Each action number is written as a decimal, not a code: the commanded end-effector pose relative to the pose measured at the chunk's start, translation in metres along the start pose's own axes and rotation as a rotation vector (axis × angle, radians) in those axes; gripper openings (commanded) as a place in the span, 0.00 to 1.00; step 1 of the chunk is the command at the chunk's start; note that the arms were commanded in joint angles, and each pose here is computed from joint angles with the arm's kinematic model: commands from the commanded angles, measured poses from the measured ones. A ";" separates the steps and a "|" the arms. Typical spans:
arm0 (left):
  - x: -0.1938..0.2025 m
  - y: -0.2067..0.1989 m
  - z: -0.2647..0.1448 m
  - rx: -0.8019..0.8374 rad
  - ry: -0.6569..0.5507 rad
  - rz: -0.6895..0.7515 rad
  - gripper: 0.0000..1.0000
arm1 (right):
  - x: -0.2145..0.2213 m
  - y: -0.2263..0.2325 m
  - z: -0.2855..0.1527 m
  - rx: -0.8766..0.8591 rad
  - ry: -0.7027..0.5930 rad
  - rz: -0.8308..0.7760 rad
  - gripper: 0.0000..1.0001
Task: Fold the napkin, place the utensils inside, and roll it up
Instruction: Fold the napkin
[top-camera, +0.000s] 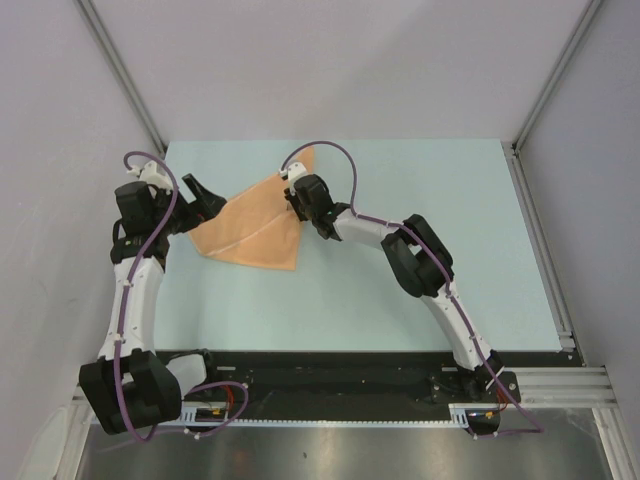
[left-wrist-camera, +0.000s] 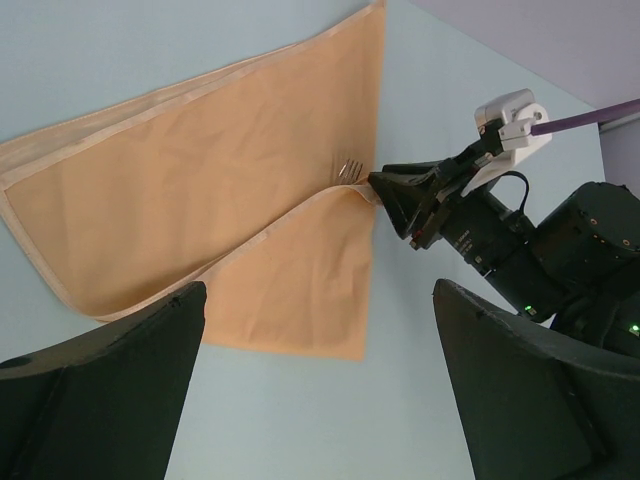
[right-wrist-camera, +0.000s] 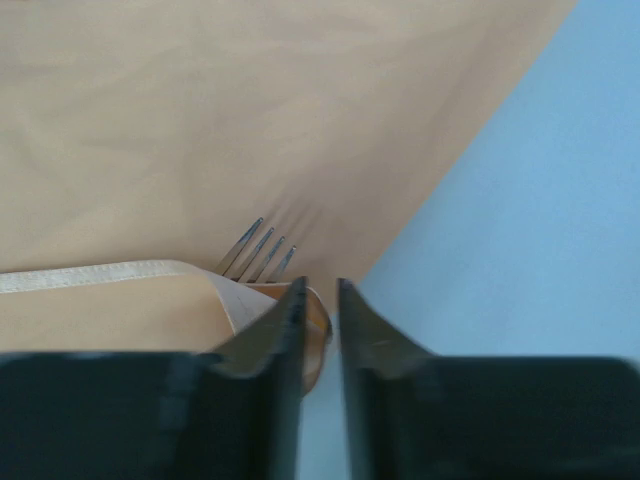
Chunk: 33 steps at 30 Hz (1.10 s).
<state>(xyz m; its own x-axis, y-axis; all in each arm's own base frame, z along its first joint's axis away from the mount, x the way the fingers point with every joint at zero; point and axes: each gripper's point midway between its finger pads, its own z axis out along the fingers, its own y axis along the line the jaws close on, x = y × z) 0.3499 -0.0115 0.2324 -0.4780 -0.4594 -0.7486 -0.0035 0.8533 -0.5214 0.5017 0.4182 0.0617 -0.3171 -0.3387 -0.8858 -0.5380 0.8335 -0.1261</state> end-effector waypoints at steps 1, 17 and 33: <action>-0.009 -0.005 -0.002 0.032 -0.032 0.002 1.00 | -0.040 0.003 -0.009 -0.051 -0.097 0.027 0.41; -0.007 -0.005 -0.001 0.036 -0.029 -0.005 1.00 | -0.042 -0.050 -0.060 -0.416 -0.122 0.463 0.70; -0.006 -0.004 0.002 0.041 -0.018 -0.015 1.00 | 0.006 -0.022 -0.016 -0.582 -0.008 0.719 0.66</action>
<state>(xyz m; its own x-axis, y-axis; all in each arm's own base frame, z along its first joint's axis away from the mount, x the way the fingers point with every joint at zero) 0.3514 -0.0142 0.2312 -0.4842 -0.4651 -0.7411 0.0079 0.8446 -0.5353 0.4866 0.3792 0.0527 -0.7190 0.1146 -0.6855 -0.5278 0.5516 0.6459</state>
